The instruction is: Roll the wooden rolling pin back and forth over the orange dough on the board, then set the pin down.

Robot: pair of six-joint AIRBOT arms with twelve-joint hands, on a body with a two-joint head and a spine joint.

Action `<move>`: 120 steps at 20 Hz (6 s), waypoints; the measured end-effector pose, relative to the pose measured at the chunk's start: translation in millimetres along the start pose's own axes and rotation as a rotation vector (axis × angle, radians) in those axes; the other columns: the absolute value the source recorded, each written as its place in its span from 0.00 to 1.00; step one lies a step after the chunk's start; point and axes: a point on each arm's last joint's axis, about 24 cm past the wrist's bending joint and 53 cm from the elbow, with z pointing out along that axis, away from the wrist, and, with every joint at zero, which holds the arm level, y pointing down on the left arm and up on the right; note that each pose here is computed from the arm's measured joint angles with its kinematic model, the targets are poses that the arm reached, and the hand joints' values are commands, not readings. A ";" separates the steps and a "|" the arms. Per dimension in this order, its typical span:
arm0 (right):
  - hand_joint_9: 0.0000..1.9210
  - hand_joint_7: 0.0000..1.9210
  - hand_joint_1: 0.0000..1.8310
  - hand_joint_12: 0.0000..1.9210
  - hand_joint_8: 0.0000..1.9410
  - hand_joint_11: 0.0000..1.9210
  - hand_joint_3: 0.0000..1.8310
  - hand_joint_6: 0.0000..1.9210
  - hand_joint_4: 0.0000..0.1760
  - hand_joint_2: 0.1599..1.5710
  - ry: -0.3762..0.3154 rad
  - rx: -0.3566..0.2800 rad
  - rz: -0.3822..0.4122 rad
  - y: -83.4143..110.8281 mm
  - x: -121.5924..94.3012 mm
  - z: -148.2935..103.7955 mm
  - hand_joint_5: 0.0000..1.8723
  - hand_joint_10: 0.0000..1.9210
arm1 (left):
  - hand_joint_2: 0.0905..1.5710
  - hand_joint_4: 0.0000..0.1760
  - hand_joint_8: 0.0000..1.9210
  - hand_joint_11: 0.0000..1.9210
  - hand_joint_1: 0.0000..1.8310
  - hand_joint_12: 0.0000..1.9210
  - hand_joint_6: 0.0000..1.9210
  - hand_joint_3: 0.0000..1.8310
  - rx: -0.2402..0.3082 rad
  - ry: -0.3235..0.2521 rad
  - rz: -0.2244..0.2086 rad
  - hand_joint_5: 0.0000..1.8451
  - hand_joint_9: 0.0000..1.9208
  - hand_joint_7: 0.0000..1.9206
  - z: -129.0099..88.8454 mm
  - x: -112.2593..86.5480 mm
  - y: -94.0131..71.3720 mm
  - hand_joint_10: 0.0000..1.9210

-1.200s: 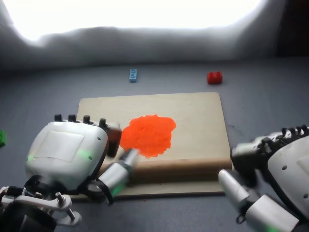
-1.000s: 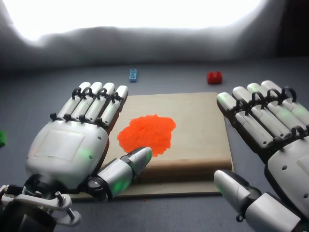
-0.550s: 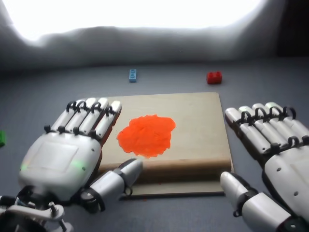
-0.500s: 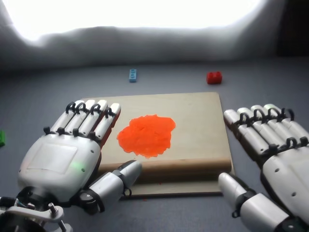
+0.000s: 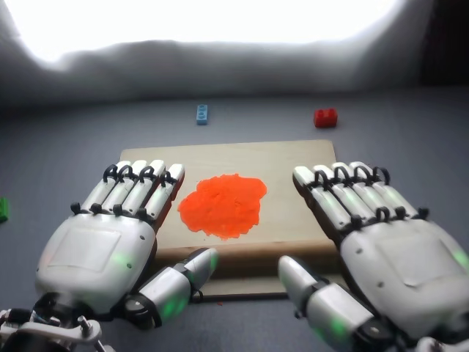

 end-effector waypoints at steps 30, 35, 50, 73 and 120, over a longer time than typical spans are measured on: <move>0.00 0.02 0.00 0.00 0.00 0.00 0.03 0.01 0.00 0.86 0.018 -0.051 -0.103 -17.6 54.7 47.1 0.02 0.00 | 0.83 0.00 0.00 0.00 0.00 0.10 0.00 0.00 -0.038 -0.025 -0.054 0.00 0.00 0.00 -1.7 34.3 19.2 0.00; 0.01 0.02 0.00 0.00 0.00 0.00 0.03 0.00 0.00 0.85 0.024 -0.055 -0.099 -17.9 65.2 53.7 0.01 0.00 | 0.81 0.00 0.00 0.00 0.00 0.10 0.00 0.00 -0.033 -0.025 -0.056 0.00 0.01 0.00 -1.1 38.0 18.1 0.00; 0.01 0.02 0.00 0.00 0.01 0.00 0.00 0.00 0.00 0.87 0.035 -0.031 -0.122 -35.6 76.3 65.2 0.02 0.00 | 0.82 0.00 0.00 0.00 0.00 0.15 0.00 0.00 -0.035 -0.031 -0.051 0.00 0.01 0.00 4.0 45.2 22.6 0.00; 0.00 0.02 0.00 0.00 0.01 0.00 0.00 0.01 0.00 0.88 0.030 -0.012 -0.126 -45.8 75.4 77.2 0.03 0.00 | 0.81 0.00 0.00 0.00 0.00 0.00 0.00 0.00 -0.022 -0.050 -0.046 0.00 0.00 0.00 20.0 43.9 22.6 0.00; 0.00 0.02 0.00 0.00 0.00 0.00 0.00 0.01 0.00 0.88 -0.037 0.015 -0.077 -54.8 51.1 113.6 0.02 0.00 | 0.83 0.00 0.00 0.00 0.00 0.00 0.00 0.01 -0.033 -0.085 -0.102 0.00 0.00 0.00 62.7 40.5 28.4 0.00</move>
